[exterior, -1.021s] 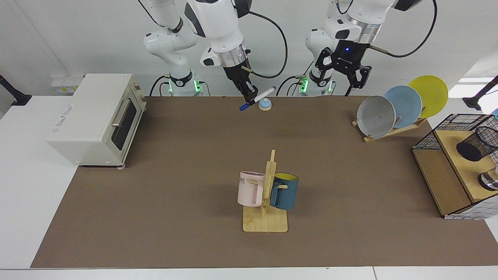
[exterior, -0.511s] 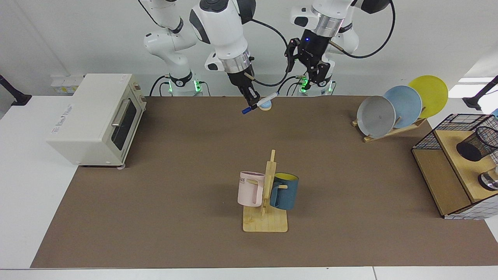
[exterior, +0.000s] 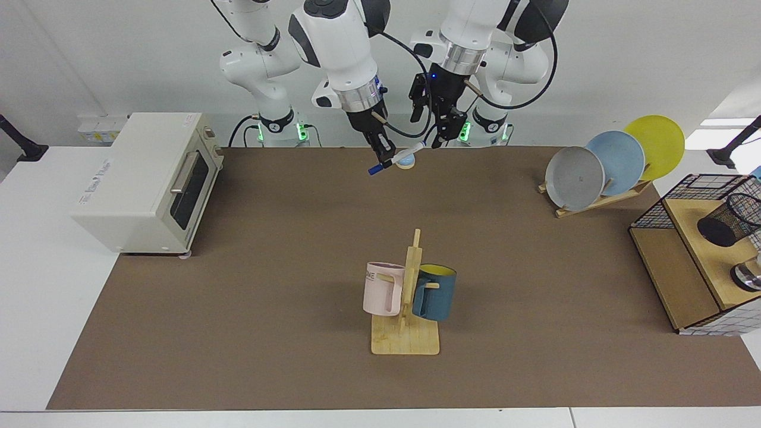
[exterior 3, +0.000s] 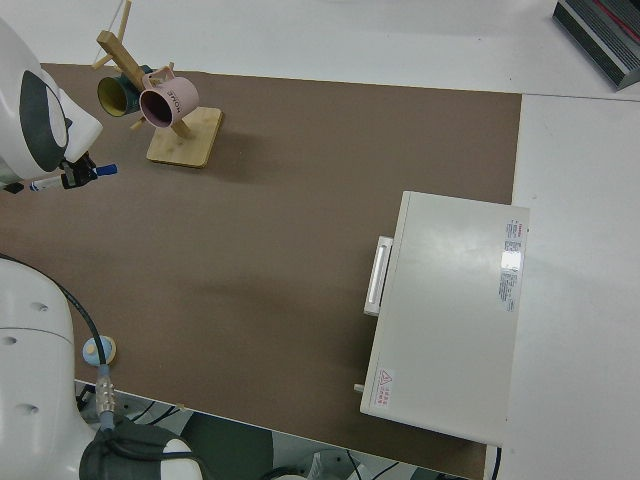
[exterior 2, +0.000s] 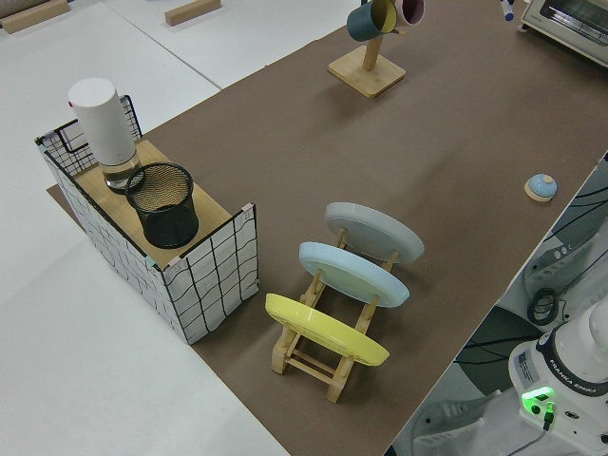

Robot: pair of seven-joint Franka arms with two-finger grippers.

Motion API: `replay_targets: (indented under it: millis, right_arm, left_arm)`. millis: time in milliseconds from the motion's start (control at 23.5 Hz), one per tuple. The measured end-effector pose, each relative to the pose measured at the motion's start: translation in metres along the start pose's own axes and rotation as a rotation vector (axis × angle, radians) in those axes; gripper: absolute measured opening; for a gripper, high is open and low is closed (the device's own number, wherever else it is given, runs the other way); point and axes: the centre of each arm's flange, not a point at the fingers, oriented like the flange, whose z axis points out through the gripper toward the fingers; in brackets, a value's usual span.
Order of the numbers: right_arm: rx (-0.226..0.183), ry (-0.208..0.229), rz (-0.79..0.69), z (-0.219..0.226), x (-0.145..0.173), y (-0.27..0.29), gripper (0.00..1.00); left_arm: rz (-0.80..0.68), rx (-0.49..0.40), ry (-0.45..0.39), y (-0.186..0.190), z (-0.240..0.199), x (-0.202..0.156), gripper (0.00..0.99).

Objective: Put markers into pen holder
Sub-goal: 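Carry the marker with the right gripper toward the table middle, then grasp the marker with the left gripper while the right gripper holds it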

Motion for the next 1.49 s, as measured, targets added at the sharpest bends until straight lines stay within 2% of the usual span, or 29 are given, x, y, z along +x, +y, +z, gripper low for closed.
replay_targets:
  millis: [383,1021,1106,1191,1277,1319,1362,1447,1489]
  right_arm:
    - [0.001,0.002,0.003,0.0,0.001,0.0,0.15]
    - [0.002,0.005,0.008,-0.001,0.004,-0.001,0.15]
    - [0.003,0.005,0.008,-0.001,0.004,-0.001,0.15]
    - [0.003,0.005,0.008,-0.001,0.004,-0.001,0.15]
    - [0.003,0.005,0.008,-0.001,0.004,-0.001,0.15]
    - [0.003,0.005,0.008,-0.001,0.004,-0.001,0.15]
    - [0.003,0.005,0.008,-0.001,0.004,-0.001,0.15]
    - [0.003,0.005,0.008,-0.002,0.004,-0.001,0.15]
    - [0.004,0.005,0.008,-0.002,0.004,-0.001,0.15]
  left_arm:
    - [0.014,0.005,0.02,-0.005,0.022,0.012,0.78]
    - [0.039,-0.006,0.0,-0.005,0.039,0.009,0.722]
    - [0.04,-0.006,0.0,-0.005,0.039,0.009,0.665]
    - [0.04,-0.007,-0.001,-0.005,0.04,0.009,0.652]
    - [0.04,-0.007,-0.002,-0.004,0.04,0.009,0.546]
    - [0.041,-0.008,-0.002,-0.004,0.04,0.009,0.454]
    - [0.042,-0.008,-0.003,-0.004,0.041,0.009,0.414]
    - [0.044,-0.009,-0.004,-0.003,0.041,0.009,0.396]
    - [0.045,-0.01,-0.005,-0.002,0.042,0.009,0.33]
